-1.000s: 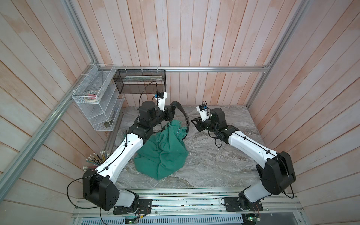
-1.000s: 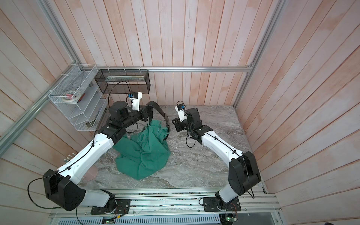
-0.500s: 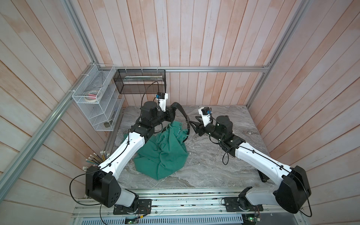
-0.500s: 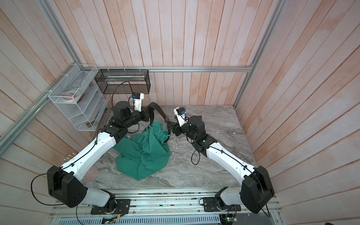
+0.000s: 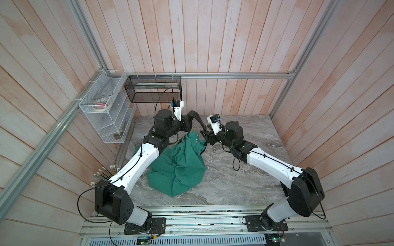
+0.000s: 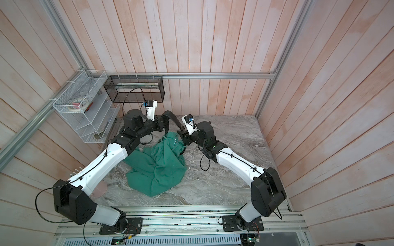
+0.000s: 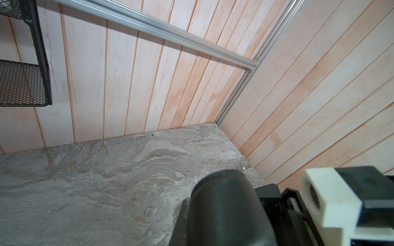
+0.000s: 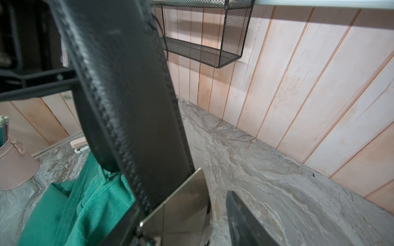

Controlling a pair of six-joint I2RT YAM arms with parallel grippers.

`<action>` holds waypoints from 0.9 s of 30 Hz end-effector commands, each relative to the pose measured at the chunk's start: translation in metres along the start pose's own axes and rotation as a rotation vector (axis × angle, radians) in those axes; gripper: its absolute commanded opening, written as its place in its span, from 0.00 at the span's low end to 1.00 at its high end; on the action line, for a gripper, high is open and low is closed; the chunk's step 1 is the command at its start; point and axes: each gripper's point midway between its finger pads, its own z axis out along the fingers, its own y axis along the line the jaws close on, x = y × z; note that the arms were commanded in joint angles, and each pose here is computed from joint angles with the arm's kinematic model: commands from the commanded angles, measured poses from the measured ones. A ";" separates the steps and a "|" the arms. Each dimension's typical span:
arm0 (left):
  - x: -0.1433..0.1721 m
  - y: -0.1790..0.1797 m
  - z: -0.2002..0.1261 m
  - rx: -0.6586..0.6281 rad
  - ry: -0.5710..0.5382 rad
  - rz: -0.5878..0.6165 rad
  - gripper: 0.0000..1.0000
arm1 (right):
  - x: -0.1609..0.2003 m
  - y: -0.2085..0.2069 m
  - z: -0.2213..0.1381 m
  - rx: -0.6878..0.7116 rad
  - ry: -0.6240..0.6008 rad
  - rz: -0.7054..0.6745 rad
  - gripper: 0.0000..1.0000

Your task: Remove the belt from the trousers

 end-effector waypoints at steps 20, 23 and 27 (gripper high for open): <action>0.037 0.000 0.009 0.042 -0.011 0.180 0.34 | -0.123 -0.052 -0.043 0.365 -0.180 -0.187 0.00; 0.031 0.001 0.008 -0.006 -0.024 0.242 0.53 | -0.116 -0.049 -0.039 0.339 -0.134 -0.197 0.00; 0.020 0.001 0.007 -0.069 -0.028 0.333 0.60 | -0.086 -0.042 -0.035 0.285 -0.036 -0.208 0.00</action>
